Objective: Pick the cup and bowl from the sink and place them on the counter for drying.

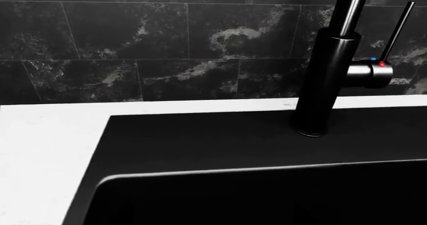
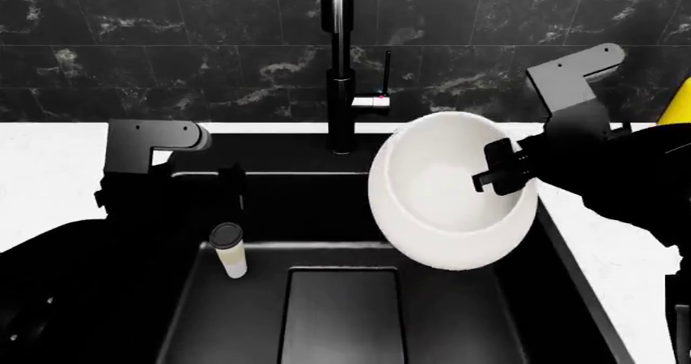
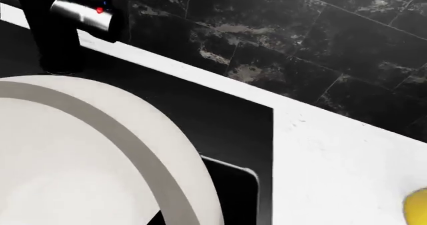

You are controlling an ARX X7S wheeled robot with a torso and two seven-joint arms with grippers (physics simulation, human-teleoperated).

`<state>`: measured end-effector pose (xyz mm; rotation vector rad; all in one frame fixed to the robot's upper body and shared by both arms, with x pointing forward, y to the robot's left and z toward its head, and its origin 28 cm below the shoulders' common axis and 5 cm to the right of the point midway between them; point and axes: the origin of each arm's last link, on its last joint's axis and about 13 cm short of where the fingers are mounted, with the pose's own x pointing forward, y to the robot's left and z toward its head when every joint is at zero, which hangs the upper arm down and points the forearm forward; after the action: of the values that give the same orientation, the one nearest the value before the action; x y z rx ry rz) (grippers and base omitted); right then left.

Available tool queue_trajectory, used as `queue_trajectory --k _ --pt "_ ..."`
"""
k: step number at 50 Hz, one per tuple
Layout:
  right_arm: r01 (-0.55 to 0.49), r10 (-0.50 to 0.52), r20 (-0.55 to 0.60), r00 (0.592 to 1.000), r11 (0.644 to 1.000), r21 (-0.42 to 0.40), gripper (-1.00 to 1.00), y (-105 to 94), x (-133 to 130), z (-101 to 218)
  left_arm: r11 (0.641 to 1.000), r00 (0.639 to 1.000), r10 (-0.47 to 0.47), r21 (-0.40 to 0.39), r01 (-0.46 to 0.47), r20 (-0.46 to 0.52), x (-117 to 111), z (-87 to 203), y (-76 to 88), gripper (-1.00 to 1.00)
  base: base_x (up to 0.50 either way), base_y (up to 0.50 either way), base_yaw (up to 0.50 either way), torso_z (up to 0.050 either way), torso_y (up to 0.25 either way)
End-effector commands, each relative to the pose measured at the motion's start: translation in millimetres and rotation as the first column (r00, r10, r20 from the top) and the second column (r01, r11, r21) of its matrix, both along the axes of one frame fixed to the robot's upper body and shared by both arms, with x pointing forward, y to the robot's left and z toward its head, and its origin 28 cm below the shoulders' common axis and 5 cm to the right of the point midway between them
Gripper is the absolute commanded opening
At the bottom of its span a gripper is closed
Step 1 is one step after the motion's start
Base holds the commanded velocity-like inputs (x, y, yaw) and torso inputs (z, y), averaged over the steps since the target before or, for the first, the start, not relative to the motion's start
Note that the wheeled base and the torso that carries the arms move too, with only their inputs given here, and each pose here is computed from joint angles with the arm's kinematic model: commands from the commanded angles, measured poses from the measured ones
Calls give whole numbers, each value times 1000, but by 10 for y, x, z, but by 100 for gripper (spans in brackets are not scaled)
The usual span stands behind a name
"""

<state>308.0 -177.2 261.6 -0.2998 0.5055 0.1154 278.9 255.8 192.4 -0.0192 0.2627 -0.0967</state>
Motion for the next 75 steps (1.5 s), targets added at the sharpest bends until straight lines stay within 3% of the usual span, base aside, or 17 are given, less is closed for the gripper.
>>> queue_trajectory --k 1,2,6,12,23,29,31,32,35,38,39,44,49,58,68,75 --pt "225 -227 109 968 974 29 -100 -339 -173 191 998 1000 -17 -52 17 10 -15 -51 17 100 0 0 0 0 0" --pt "225 -224 109 969 974 2 -100 -357 -189 181 998 1000 -16 -52 16 9 -20 -59 17 100 0 0 0 0 0" --pt "292 -295 111 949 956 38 -100 -433 -228 168 998 1000 -17 -56 18 8 -15 -62 18 100 0 0 0 0 0" --pt "439 -433 90 897 897 -58 -100 -664 -353 123 998 1000 -10 -56 11 9 -21 -64 31 100 0 0 0 0 0" --pt "485 -481 74 874 873 -58 -100 -846 -612 159 998 1000 -11 -57 11 13 -28 -55 20 100 0 0 0 0 0" --pt "575 -571 80 817 817 -38 -100 -1051 -769 219 998 1000 -12 -60 12 3 -26 -101 9 100 0 0 0 0 0" --pt "581 -580 56 813 814 -4 -100 -1081 -795 148 998 1000 -8 -63 9 3 -37 -110 32 100 0 0 0 0 0" --pt "612 -610 74 789 791 5 -100 -1123 -823 140 998 1000 -7 -65 7 1 -39 -125 33 100 0 0 0 0 0" --pt "642 -641 72 764 767 19 -100 -1193 -879 118 998 1000 -6 -65 6 0 -32 -147 34 100 0 0 0 0 0" --pt "668 -667 64 742 744 6 -100 -1262 -922 87 998 1000 -4 -60 4 2 -38 -146 44 100 0 0 0 0 0" --pt "693 -693 64 718 721 26 -100 -1297 -928 85 998 1000 -2 -60 2 2 -36 -147 44 100 0 0 0 0 0" --pt "719 -717 58 695 695 -17 -100 -1365 -965 44 999 1000 2 -53 -1 6 -42 -152 55 100 0 0 0 0 0" --pt "717 -717 31 696 693 -69 -100 -1417 -1009 18 999 1000 1 -51 -1 4 -44 -152 59 100 0 0 0 0 0" --pt "752 -759 26 651 639 -163 -100 -1565 -1126 62 999 1000 -1 -53 1 -2 -46 -177 45 100 0 0 0 0 0" --pt "731 -753 -16 658 643 -229 -100 -1590 -1105 8 999 1000 -1 -51 0 -6 -48 -182 45 100 0 0 0 0 0" --pt "718 -745 -46 666 657 -229 -100 -1580 -1083 -125 999 1000 -3 -50 3 -11 -64 -196 47 100 0 0 0 0 0"
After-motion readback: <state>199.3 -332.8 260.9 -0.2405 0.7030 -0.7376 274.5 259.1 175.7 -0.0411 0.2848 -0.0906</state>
